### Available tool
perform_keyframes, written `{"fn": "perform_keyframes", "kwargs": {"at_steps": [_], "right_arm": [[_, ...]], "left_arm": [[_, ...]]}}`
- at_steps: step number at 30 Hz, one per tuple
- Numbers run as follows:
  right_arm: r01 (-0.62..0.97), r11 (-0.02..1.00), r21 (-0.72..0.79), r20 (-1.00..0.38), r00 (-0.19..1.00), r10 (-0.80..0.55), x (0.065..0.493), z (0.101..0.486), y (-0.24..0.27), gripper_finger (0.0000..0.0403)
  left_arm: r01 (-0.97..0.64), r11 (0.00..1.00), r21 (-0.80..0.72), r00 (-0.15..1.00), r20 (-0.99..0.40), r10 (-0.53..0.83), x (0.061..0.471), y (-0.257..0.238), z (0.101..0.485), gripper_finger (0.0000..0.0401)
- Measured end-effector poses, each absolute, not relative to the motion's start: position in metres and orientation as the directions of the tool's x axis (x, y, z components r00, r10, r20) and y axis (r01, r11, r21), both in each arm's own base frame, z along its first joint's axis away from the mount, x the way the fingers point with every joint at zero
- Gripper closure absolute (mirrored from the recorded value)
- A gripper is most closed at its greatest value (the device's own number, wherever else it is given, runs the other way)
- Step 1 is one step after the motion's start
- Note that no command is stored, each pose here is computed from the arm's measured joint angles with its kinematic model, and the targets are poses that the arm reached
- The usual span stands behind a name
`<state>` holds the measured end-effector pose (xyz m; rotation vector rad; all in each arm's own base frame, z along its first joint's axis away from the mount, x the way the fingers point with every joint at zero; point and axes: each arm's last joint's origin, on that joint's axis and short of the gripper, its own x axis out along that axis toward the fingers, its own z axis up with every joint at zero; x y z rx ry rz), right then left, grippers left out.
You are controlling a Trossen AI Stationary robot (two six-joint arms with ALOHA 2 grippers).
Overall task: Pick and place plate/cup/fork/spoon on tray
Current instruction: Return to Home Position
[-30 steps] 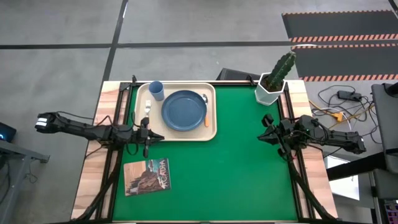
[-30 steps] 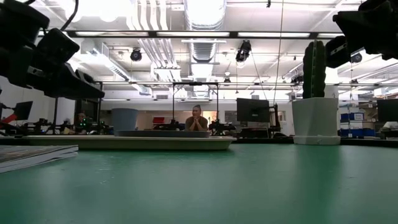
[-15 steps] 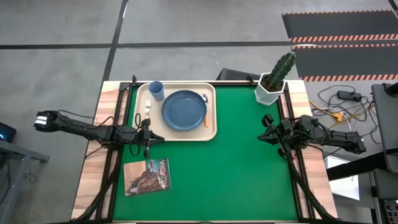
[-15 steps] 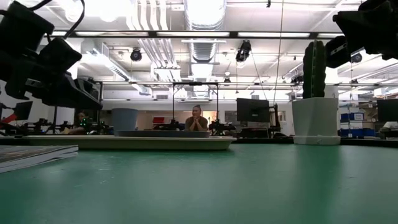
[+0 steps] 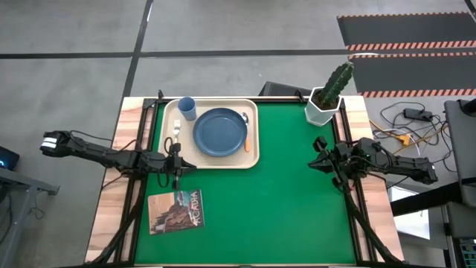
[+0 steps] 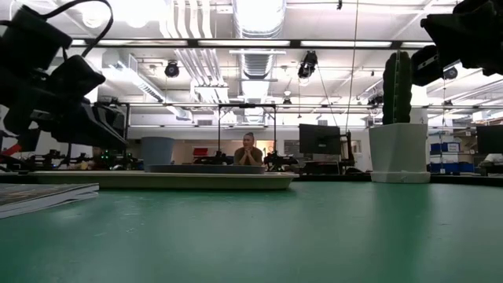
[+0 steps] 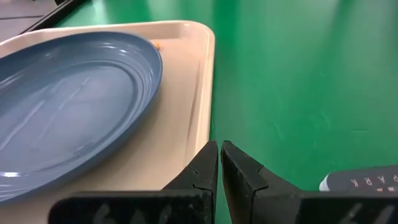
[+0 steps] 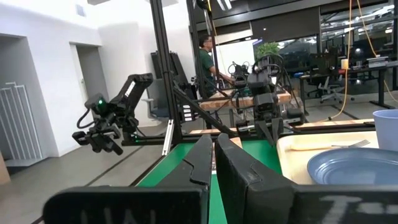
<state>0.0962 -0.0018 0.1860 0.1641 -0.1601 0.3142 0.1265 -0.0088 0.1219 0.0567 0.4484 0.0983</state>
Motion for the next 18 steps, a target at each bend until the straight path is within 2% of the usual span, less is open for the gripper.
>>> {"fn": "perform_keyframes", "kwargs": {"at_steps": [18], "right_arm": [[-0.319,0.938,0.135,0.181,0.939,0.293,0.0962,0.186,-0.0018,0.0394]], "left_arm": [[-0.076,0.993,0.091,0.862,-0.494,0.111,0.1275,-0.0089,0.1138,0.0399]]}}
